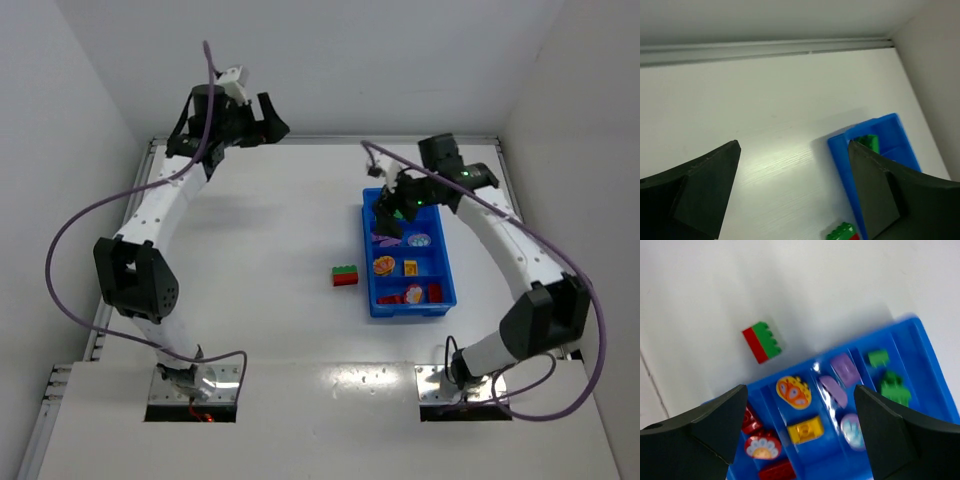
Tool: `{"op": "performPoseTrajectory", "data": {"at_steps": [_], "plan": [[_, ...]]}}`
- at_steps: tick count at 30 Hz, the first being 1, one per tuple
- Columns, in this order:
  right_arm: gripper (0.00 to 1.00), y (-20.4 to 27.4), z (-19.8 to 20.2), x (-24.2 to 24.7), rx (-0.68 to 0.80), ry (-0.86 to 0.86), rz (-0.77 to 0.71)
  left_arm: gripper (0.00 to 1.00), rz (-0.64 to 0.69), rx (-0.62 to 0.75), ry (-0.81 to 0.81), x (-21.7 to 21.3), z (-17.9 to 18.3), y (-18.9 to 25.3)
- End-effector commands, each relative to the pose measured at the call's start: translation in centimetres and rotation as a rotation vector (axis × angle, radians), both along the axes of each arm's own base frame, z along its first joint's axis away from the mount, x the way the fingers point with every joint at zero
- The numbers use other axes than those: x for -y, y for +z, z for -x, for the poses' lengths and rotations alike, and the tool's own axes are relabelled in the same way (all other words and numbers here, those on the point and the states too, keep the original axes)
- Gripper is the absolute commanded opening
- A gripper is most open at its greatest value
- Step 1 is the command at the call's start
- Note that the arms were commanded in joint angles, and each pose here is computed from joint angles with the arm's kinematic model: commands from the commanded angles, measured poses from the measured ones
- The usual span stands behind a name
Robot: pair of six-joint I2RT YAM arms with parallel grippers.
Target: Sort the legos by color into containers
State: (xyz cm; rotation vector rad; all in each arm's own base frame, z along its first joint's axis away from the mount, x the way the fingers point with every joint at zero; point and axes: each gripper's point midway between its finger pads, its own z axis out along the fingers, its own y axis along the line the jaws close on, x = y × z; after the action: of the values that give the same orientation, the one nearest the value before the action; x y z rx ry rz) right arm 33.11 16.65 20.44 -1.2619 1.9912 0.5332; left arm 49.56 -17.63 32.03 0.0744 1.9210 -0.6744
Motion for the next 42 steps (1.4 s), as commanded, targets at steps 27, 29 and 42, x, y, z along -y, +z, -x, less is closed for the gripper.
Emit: {"op": "performPoseTrajectory", "data": {"at_steps": [27, 29, 42], "plan": [[0.86, -16.9, 4.3, -9.8, -0.056, 0.548, 0.358, 1.0, 0.044, -0.154, 0.211, -13.8, 5.2, -4.8], [0.86, -17.8, 4.6, -9.4, -0.085, 0.549, 0.379, 1.0, 0.044, -0.154, 0.211, -13.8, 5.2, -4.8], [0.49, -20.2, 2.1, -9.8, -0.046, 0.521, 0.454, 1.0, 0.117, -0.253, 0.26, -14.8, 6.2, -8.4]]}}
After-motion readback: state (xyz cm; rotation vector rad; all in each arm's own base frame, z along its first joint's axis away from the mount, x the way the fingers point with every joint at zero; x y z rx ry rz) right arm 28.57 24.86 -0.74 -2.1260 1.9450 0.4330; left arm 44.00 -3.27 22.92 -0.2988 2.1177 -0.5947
